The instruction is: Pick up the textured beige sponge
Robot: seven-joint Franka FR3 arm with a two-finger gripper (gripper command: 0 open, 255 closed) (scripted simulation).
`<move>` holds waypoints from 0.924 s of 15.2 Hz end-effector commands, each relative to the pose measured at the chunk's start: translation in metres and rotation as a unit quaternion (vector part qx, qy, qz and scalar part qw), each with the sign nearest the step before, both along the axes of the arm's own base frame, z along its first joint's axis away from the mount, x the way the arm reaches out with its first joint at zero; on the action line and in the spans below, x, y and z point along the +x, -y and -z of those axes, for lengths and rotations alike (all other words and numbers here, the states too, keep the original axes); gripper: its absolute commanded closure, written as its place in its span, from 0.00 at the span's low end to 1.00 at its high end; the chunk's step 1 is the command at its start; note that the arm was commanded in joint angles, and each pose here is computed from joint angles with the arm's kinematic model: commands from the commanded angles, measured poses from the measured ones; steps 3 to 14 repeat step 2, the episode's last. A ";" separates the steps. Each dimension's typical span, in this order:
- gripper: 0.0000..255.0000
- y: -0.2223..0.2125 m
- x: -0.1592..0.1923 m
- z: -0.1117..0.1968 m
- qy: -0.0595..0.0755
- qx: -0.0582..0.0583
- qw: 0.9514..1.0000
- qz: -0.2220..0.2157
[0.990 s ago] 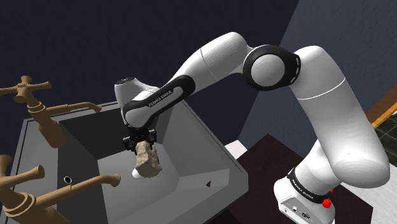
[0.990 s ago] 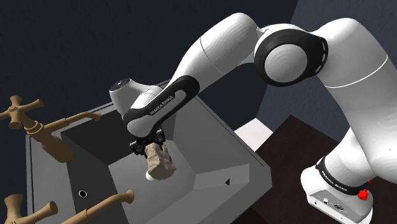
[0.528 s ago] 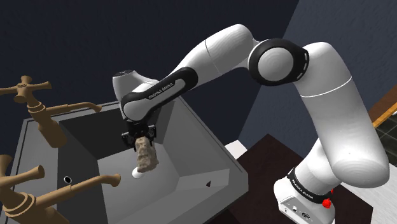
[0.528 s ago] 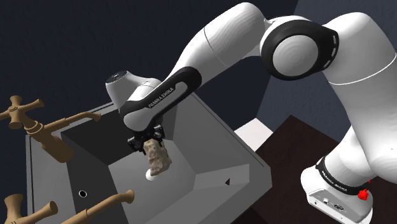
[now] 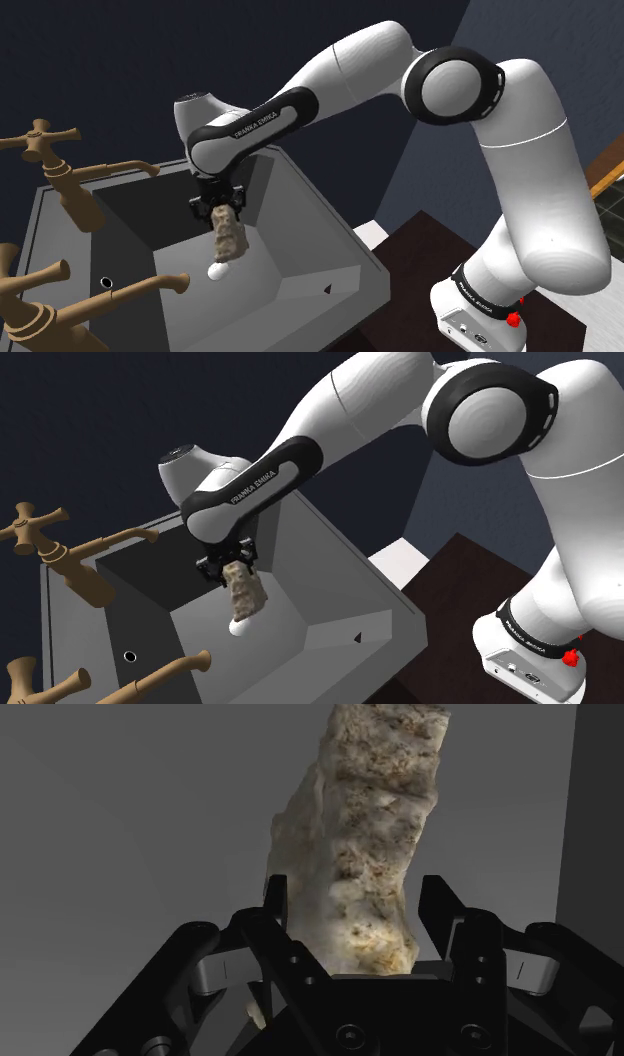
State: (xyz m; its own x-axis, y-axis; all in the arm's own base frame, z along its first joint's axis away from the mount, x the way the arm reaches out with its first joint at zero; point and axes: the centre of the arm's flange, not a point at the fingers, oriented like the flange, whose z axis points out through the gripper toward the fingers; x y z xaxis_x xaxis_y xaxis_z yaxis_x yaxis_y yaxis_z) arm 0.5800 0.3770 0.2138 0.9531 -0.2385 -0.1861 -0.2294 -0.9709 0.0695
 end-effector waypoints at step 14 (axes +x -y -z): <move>1.00 -0.001 0.001 -0.008 0.001 0.000 1.000 0.000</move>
